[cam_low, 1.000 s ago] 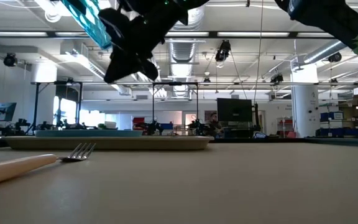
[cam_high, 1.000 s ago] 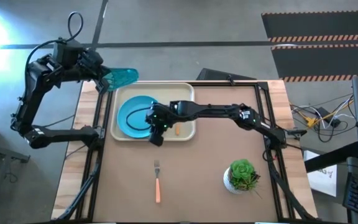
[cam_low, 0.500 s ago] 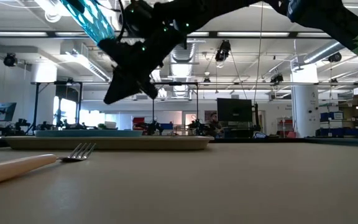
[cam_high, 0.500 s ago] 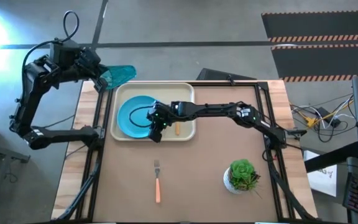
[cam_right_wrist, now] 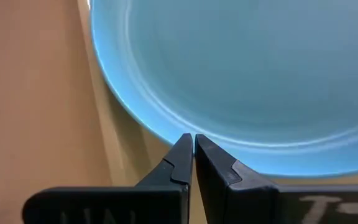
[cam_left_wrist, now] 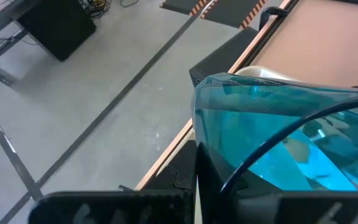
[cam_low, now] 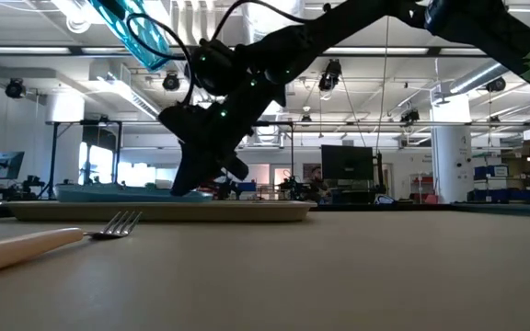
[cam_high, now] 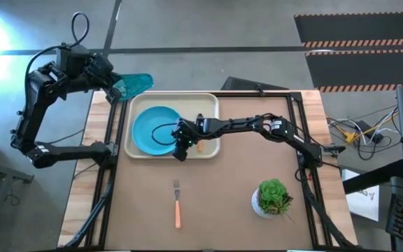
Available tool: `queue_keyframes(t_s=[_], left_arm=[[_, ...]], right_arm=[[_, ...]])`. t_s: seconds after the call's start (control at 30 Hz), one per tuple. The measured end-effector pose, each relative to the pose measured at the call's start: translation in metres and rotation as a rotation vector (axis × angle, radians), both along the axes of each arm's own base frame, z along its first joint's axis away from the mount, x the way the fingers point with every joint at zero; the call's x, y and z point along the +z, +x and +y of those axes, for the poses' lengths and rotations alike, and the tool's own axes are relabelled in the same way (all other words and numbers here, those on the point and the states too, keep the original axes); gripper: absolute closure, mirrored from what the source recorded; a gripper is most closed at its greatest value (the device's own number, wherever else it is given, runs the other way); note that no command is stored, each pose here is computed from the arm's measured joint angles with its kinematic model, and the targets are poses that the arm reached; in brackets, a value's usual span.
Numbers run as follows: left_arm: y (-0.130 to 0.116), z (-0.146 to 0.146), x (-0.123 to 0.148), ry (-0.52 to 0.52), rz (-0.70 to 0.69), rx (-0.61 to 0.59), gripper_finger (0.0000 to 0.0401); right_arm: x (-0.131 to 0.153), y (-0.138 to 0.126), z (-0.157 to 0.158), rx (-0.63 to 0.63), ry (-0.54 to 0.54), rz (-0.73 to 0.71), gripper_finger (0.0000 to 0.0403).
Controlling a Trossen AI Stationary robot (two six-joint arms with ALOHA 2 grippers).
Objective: Pick and place plate/cup/fork/spoon on tray
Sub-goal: Put the blue cup on the white serving tray to the top right of the light blue plate
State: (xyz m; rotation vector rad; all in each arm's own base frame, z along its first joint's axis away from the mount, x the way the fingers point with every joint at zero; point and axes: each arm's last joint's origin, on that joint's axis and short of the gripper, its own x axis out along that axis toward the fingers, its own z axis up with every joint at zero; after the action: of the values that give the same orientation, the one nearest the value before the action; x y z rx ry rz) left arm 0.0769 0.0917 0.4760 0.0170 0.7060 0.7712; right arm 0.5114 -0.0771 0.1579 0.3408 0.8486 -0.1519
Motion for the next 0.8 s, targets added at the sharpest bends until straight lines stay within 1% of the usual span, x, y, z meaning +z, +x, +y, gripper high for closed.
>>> queue_keyframes(t_s=[0.13, 0.33, 0.43, 0.57, 0.8], left_arm=[[0.0, 0.0, 0.0, -0.001, 0.0, 0.0, 0.0401], [0.0, 0.0, 0.0, -0.005, -0.002, 0.003, 0.0401], [0.0, 0.0, 0.0, -0.005, -0.002, 0.003, 0.0401], [0.0, 0.0, 0.0, -0.005, -0.003, 0.003, 0.0401], [0.0, 0.0, -0.001, -0.006, -0.002, 0.003, 0.0401]], right_arm=[[-0.003, -0.002, -0.001, -0.003, 0.005, 0.013, 0.0394], [0.004, 0.0, -0.001, 0.015, -0.002, 0.013, 0.0394], [0.012, 0.004, -0.002, 0.027, -0.021, -0.026, 0.0394], [0.02, 0.01, -0.01, 0.014, -0.04, -0.125, 0.0394], [0.015, 0.007, -0.018, -0.003, -0.04, -0.115, 0.0394]])
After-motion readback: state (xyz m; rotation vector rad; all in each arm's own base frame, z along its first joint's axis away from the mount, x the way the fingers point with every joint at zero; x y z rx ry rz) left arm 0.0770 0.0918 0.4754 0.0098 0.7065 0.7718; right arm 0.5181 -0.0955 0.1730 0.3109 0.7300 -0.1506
